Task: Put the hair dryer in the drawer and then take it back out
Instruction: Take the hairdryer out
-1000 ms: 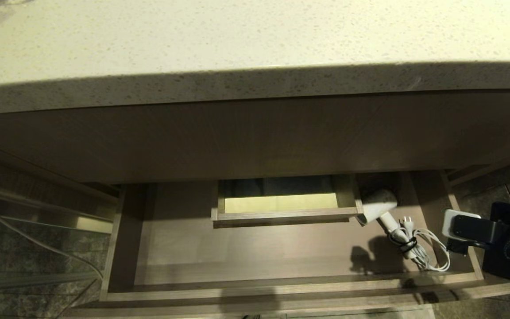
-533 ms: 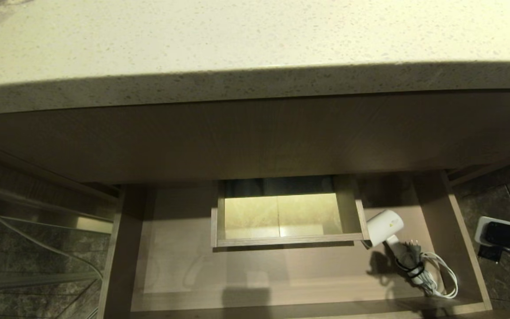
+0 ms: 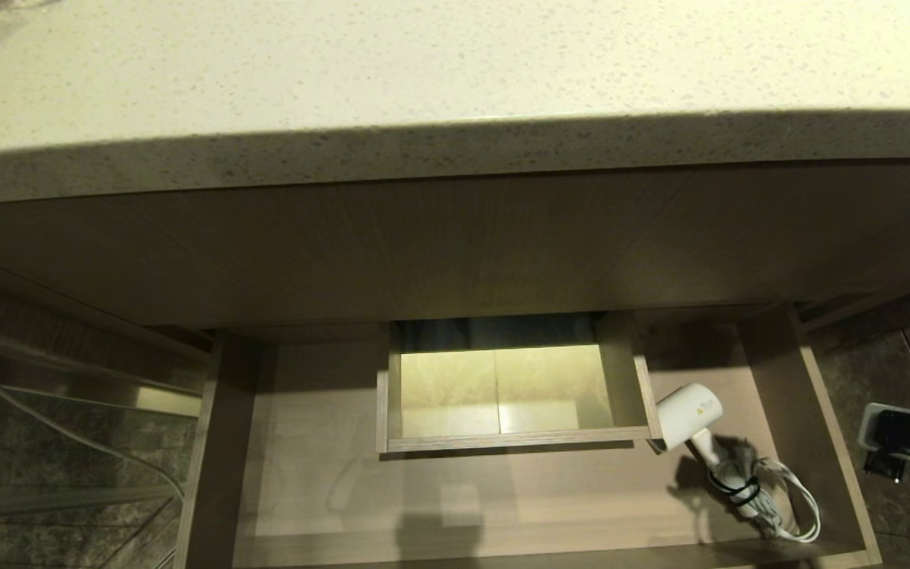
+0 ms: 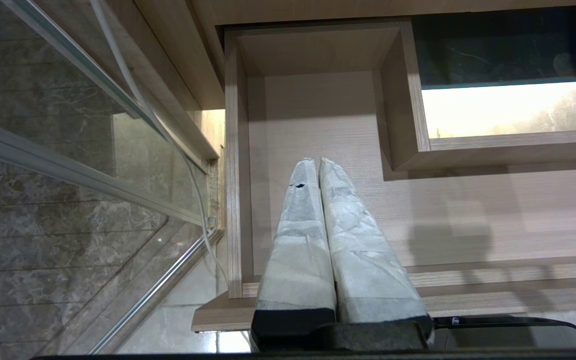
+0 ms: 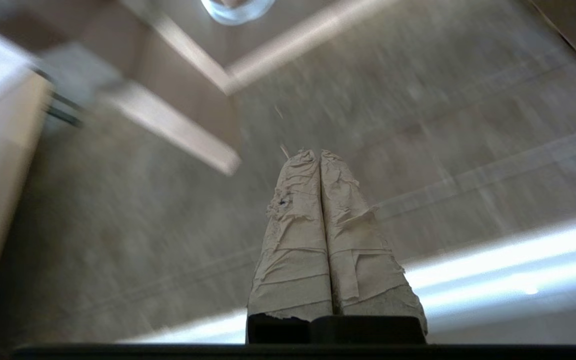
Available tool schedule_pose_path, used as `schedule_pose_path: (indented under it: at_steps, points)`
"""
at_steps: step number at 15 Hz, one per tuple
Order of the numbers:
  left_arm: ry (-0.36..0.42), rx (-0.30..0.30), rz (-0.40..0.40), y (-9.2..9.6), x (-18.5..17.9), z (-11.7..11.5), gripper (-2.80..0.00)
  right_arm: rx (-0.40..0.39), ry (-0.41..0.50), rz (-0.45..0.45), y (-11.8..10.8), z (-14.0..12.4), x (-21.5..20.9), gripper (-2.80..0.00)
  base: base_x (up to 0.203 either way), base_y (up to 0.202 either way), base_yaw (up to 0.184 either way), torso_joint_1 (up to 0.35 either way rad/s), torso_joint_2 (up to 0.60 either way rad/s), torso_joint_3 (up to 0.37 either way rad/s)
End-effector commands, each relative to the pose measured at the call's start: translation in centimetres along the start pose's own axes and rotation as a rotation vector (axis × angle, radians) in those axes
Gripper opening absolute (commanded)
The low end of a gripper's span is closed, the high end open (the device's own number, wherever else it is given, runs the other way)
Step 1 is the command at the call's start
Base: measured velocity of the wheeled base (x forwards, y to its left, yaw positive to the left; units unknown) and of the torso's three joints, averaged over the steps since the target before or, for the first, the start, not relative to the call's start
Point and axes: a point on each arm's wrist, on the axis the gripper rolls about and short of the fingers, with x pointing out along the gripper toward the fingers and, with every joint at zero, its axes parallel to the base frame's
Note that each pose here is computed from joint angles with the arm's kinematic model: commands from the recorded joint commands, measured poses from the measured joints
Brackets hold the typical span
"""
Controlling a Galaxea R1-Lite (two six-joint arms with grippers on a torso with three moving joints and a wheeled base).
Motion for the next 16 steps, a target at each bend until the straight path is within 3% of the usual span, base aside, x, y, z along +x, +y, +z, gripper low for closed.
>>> schedule_pose_path:
  at_steps: [1,5,6,12,16]
  points:
    - [0.000,-0.001,0.000,0.0,0.0,0.0,-2.80,-0.005,-0.008,0.096,-0.1,1.4,2.9,-2.80,0.000,0.000,0.000,0.000,0.00,0.000]
    - [0.000,-0.001,0.000,0.0,0.0,0.0,-2.80,0.024,-0.036,0.110,-0.3,3.8,7.5,-2.80,0.000,0.000,0.000,0.000,0.00,0.000]
    - [0.000,-0.001,0.000,0.0,0.0,0.0,-2.80,0.037,-0.041,0.108,-0.4,4.3,8.3,0.00,0.000,0.000,0.000,0.000,0.00,0.000]
    - [0.000,0.000,0.000,0.0,0.0,0.0,-2.80,0.067,-0.028,0.146,0.4,5.3,11.3,0.00,0.000,0.000,0.000,0.000,0.00,0.000]
    - [0.000,0.000,0.000,0.0,0.0,0.0,-2.80,0.133,-0.034,0.148,1.0,6.4,13.1,0.00,0.000,0.000,0.000,0.000,0.00,0.000]
